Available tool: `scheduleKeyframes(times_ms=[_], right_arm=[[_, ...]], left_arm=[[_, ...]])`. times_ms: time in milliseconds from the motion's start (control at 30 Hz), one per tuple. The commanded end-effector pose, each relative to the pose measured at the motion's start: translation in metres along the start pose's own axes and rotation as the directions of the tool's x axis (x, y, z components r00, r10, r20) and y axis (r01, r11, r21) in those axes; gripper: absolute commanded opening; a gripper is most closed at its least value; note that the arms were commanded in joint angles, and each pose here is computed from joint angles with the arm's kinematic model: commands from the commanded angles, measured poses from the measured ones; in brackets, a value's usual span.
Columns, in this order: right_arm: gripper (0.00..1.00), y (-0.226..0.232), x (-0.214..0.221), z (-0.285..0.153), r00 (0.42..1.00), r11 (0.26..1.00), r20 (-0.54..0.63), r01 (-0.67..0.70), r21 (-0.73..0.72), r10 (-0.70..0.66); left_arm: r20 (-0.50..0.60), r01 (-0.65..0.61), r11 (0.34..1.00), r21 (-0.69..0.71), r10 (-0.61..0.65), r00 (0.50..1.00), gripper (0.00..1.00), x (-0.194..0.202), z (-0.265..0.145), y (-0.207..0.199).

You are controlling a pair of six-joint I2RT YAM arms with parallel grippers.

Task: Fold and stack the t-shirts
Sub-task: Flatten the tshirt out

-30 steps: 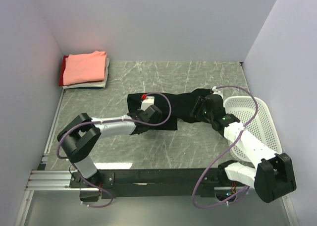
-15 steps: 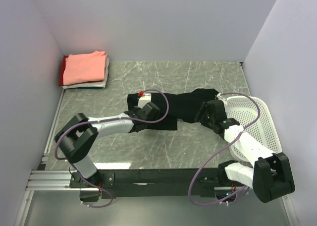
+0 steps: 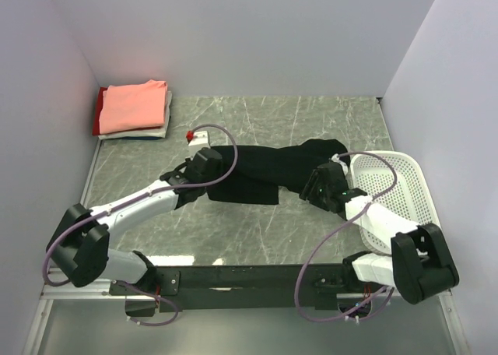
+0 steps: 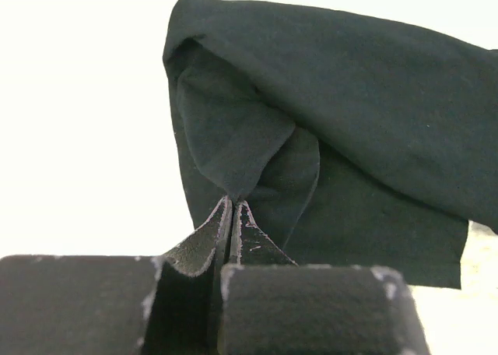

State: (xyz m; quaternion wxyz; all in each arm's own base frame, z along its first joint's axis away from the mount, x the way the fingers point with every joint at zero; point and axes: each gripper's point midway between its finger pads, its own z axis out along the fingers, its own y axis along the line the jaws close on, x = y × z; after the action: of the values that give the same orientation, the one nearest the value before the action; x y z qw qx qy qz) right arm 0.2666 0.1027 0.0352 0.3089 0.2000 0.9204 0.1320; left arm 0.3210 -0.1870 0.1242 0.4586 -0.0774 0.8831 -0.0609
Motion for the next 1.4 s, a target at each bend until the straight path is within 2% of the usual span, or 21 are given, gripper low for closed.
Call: scheduleKeyframes(times_ms=[0,267,400,433,533,567,600,667,833,867,933,967,1167,1367], right_arm=[[0.63,0.028,-0.020,0.006,0.999,0.998,0.034,-0.019,-0.061,0.021],[0.69,0.032,-0.025,0.033,0.999,0.999,0.027,-0.027,-0.018,0.028],[0.66,0.038,-0.032,0.043,0.998,0.999,0.050,-0.034,-0.003,0.035],[0.63,0.038,-0.033,0.044,0.998,0.999,0.052,-0.035,0.002,0.034],[0.42,0.041,-0.035,0.049,0.999,1.000,0.047,-0.024,0.012,0.023],[0.23,0.043,-0.037,0.048,0.999,1.000,0.046,-0.018,0.010,0.018],[0.13,0.042,-0.036,0.046,0.999,1.000,0.040,-0.013,0.018,0.012],[0.00,0.045,-0.047,0.034,0.997,1.000,0.074,-0.003,0.011,0.002],[0.00,0.045,-0.081,-0.016,0.984,0.999,0.171,0.047,0.024,-0.051],[0.00,0.054,-0.099,-0.036,0.972,0.999,0.231,0.049,-0.003,-0.047],[0.00,0.051,-0.105,-0.056,0.967,0.998,0.244,0.070,0.009,-0.070],[0.00,0.060,-0.120,-0.077,0.954,0.997,0.295,0.071,-0.025,-0.061],[0.00,0.081,-0.158,-0.152,0.912,0.990,0.406,0.102,-0.101,-0.053],[0.00,0.093,-0.196,-0.203,0.874,0.985,0.486,0.110,-0.135,-0.031]], left_arm=[[0.014,0.012,0.999,0.038,-0.013,1.000,0.01,-0.010,-0.011,0.002],[0.037,0.033,0.998,0.054,-0.035,0.999,0.01,-0.024,-0.023,0.010],[0.038,0.044,0.997,0.062,-0.046,0.998,0.01,-0.029,-0.028,0.011],[0.038,0.045,0.997,0.066,-0.048,0.998,0.01,-0.030,-0.029,0.010],[0.041,0.047,0.996,0.069,-0.050,0.998,0.01,-0.036,-0.033,0.011],[0.044,0.050,0.996,0.071,-0.054,0.998,0.01,-0.039,-0.035,0.011],[0.049,0.054,0.996,0.074,-0.057,0.997,0.01,-0.043,-0.037,0.011],[0.055,0.056,0.996,0.073,-0.060,0.997,0.01,-0.050,-0.042,0.014],[0.113,0.079,0.996,0.046,-0.084,0.990,0.01,-0.084,-0.058,0.028],[0.126,0.076,0.997,0.027,-0.079,0.989,0.01,-0.090,-0.064,0.035],[0.161,0.093,0.996,0.008,-0.093,0.983,0.00,-0.107,-0.071,0.044],[0.174,0.093,0.996,-0.004,-0.091,0.981,0.01,-0.113,-0.077,0.051],[0.281,0.144,0.988,-0.053,-0.124,0.952,0.00,-0.166,-0.102,0.080],[0.378,0.180,0.980,-0.088,-0.134,0.916,0.00,-0.220,-0.121,0.099]])
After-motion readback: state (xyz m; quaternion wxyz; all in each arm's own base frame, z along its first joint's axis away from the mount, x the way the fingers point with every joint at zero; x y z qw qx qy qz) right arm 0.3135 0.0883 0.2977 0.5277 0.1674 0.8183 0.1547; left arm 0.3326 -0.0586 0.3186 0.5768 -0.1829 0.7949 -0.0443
